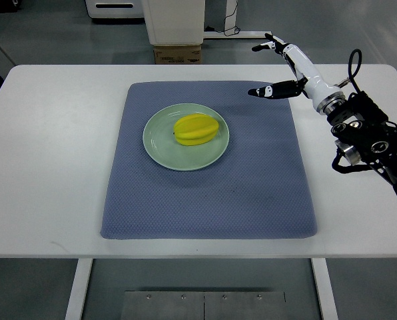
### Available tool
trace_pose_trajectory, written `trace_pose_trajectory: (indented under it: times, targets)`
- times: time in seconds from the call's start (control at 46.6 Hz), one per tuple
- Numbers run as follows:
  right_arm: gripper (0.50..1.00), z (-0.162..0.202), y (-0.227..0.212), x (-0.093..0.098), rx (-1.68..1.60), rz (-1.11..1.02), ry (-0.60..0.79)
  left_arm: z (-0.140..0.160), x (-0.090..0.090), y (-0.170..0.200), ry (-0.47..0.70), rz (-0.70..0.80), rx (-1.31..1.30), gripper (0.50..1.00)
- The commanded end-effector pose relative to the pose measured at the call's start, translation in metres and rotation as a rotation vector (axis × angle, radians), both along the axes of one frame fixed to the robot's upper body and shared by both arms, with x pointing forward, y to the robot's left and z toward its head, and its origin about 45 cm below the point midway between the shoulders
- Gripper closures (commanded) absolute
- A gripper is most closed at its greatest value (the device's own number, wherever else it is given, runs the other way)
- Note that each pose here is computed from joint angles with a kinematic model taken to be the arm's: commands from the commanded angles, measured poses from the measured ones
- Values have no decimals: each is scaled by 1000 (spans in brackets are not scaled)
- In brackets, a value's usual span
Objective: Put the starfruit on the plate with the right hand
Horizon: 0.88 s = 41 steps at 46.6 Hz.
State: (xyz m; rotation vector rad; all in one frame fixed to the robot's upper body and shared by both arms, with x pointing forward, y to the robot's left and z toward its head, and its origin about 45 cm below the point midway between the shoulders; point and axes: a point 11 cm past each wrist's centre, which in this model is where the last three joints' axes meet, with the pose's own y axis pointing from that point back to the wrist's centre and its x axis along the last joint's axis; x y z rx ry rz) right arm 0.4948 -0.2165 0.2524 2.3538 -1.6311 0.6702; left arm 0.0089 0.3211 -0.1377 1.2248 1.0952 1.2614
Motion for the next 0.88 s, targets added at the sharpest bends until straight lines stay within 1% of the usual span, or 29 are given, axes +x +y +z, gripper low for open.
trace_pose_trajectory:
  times: [0.0,0.086,0.15,0.3,0.429,0.536,0.686,0.772,0.858]
  targets:
    - [500,-8,-16,2,161,-102,92,0,0,0,-1,0,0,500]
    - [500,-21,-26,1,362,-154,217,0,0,0,-1,1,0,500]
    - [500,-25,-27,1,470,-157,283,0,0,0,1,0,0,500]
    - [500,-34,-39,-2,681,-194,370,0,0,0,0,0,0,500]
    - [500,-51,-55,-10,843,-247,434,0,0,0,0,0,0,500]
    - [500,-64,-64,-14,855,-284,458,0,0,0,1,0,0,500]
    - [500,-66,-67,-15,856,-292,452,0,0,0,0,0,0,500]
    - [500,-76,-70,-21,852,-304,467,0,0,0,1,0,0,500]
    - [500,-78,-69,-22,846,-303,480,0,0,0,1,0,0,500]
